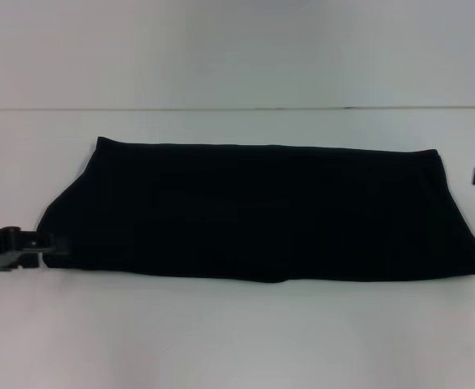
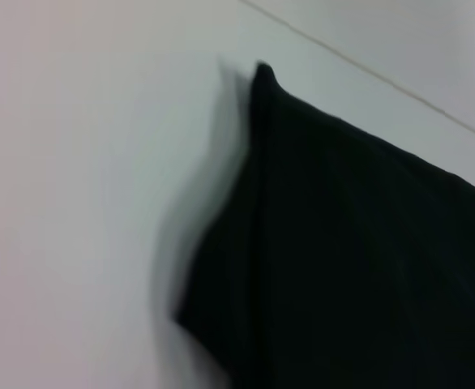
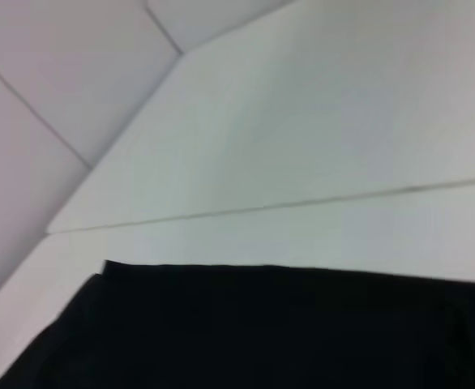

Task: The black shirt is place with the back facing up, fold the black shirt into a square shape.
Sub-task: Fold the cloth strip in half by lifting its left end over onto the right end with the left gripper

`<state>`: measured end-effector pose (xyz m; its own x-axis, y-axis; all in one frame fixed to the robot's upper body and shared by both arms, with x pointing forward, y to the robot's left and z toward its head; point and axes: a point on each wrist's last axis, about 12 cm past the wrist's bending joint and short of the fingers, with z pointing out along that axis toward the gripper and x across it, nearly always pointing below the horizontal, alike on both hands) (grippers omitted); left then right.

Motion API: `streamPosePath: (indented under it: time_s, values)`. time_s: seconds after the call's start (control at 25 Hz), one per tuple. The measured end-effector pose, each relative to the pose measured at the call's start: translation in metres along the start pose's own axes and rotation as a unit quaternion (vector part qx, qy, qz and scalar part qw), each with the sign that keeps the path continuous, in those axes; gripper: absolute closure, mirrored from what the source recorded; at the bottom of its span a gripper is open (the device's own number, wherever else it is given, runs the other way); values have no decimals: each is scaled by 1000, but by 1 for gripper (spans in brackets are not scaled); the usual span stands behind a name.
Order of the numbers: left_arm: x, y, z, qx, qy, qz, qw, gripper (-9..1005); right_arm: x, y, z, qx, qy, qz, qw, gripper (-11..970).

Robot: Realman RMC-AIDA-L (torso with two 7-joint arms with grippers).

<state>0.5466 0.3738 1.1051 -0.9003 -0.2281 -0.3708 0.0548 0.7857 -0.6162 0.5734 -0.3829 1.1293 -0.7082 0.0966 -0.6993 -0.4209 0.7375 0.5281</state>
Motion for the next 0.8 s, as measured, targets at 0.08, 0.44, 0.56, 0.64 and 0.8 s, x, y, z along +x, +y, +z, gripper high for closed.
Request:
streamPosePath:
  time_s: [0.08,0.44,0.56,0.64,0.8]
  values:
    - [0,-4,3,16,11,-23,1000,462,-8,5,6,-9,2,-11,1000,292]
    - [-1,-9,18,40,22,-126,991,70,-39,27,45,-15,14,-73,997,27]
    - [0,-10,22,53,17,-166,985,70,-47,30,51,-9,9,-88,996,28]
    - [0,-10,25,59,16,-192,979,70,-50,30,54,-5,0,-94,996,28]
    - [2,-9,27,64,15,-234,970,70,-52,32,60,-4,-22,-100,995,27]
